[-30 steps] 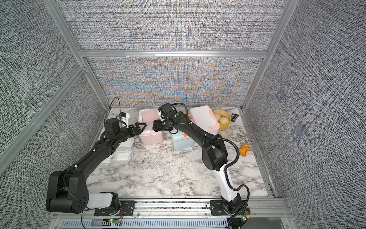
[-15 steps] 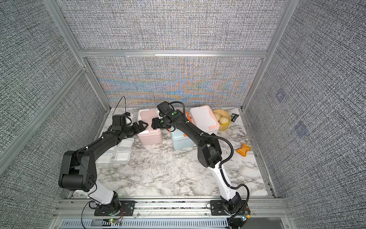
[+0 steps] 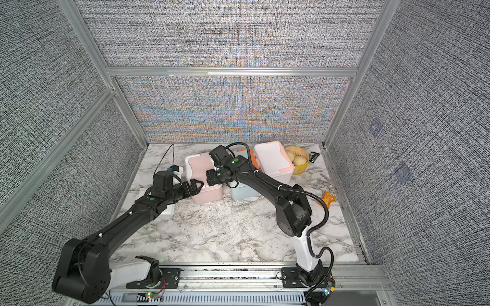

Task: Open first aid kits and take out gauze
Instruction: Move the first aid kit to the center of the board.

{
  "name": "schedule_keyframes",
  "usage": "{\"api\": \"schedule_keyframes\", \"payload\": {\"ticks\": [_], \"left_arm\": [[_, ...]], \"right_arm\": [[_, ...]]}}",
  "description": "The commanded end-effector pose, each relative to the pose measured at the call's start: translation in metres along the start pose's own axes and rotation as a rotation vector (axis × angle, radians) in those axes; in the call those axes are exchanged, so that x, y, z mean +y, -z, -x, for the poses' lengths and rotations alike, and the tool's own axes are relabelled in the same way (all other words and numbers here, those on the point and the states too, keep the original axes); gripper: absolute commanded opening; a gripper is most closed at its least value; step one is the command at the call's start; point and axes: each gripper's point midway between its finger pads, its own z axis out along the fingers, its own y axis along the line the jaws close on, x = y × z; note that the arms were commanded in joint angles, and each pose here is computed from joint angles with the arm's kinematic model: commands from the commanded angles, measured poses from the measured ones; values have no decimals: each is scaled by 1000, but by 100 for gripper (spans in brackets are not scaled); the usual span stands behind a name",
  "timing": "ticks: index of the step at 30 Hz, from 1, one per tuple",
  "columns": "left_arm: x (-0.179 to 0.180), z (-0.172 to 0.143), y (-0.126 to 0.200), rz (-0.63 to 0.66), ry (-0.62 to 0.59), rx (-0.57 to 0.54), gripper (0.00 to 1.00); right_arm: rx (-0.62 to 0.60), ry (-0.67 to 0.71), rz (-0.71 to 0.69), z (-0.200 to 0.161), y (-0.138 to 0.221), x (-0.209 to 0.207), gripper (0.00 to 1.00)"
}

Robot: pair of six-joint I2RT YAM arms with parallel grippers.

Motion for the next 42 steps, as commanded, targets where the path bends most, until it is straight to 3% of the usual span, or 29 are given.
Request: {"api": "schedule_keyframes", "payload": {"ticks": [1,8,14,22,28,34,39,42], "left_arm": [[-36,-26,21,-166,6,72,95],[-46,-59,70,-208,14,62,95],[-44,-83,81,-244,70,82,95],[-45,-77,87,-226,18,50,95],[-42,-33,104,-70,-113,-78,98],[-39,17,94,118,-224,-110,99],[-15,64,70,251,-186,-105,99],[-3,86,48,249,-149,-84,100]], "right_arm": [[85,35,207,-37,5,51,68],[132,57,244,-101,25,66,68],[152,81,246,-147,44,71,69],[105,98,214,-148,70,64,69],[0,111,61,-126,89,37,76],[-42,97,24,-122,92,28,80],[-78,55,15,-129,99,17,81],[-112,21,42,-132,103,13,81]]}}
